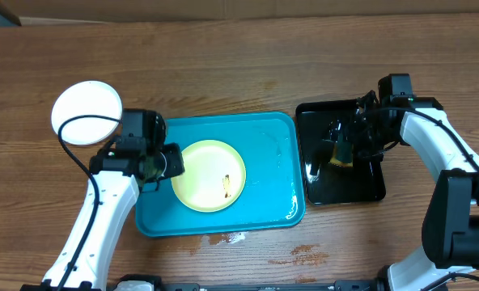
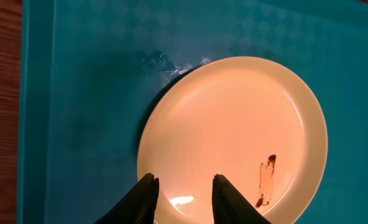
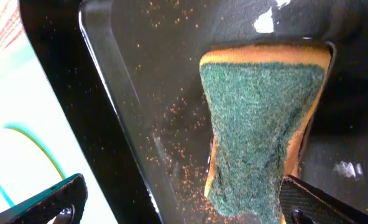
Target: Clean dirty plates on tray and stack at the side
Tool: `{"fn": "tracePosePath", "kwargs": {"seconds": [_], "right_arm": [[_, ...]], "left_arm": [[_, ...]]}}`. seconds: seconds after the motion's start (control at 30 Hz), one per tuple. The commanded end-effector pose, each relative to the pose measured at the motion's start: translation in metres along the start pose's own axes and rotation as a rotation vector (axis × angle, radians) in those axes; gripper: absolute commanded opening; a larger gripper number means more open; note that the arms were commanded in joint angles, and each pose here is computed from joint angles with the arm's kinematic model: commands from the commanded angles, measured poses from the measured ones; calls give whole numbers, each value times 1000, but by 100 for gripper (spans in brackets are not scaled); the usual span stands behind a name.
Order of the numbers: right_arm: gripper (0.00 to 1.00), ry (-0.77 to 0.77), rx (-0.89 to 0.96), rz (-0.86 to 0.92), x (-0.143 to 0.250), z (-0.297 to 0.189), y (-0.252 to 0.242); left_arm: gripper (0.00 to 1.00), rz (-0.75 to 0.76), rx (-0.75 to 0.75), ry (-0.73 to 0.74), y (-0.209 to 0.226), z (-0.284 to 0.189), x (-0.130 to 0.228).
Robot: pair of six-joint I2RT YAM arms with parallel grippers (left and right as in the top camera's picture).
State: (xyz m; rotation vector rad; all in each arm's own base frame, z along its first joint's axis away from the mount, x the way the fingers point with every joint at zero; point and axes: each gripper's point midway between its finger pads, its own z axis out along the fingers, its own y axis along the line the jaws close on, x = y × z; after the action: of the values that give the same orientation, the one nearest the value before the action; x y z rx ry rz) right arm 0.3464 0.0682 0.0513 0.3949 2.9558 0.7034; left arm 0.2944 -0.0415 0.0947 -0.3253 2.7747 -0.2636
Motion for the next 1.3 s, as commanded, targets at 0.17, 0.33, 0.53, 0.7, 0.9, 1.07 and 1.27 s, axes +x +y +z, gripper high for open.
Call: {"fn": "tracePosePath", "kwargs": {"seconds": [0.17, 0.33, 0.53, 0.7, 0.9, 1.07, 1.27], "right_arm": [[100, 1, 3, -7, 0, 1, 1], [100, 1, 3, -7, 0, 1, 1], [100, 1, 3, -8, 0, 1, 1], [100, 1, 3, -7, 0, 1, 1], [100, 1, 3, -7, 0, 1, 1], [100, 1, 3, -7, 0, 1, 1], [100, 1, 3, -7, 0, 1, 1]], "left_arm": [[33, 11, -104, 159, 27, 38, 39], [33, 0, -124, 264, 34, 68, 54], [24, -11, -54, 283, 23, 90, 54], [18, -72, 85, 246, -4, 93, 41], [18, -101, 158, 196, -19, 95, 27], [18, -54, 179, 154, -25, 96, 18], [18, -23, 199, 115, -33, 97, 10]]}}
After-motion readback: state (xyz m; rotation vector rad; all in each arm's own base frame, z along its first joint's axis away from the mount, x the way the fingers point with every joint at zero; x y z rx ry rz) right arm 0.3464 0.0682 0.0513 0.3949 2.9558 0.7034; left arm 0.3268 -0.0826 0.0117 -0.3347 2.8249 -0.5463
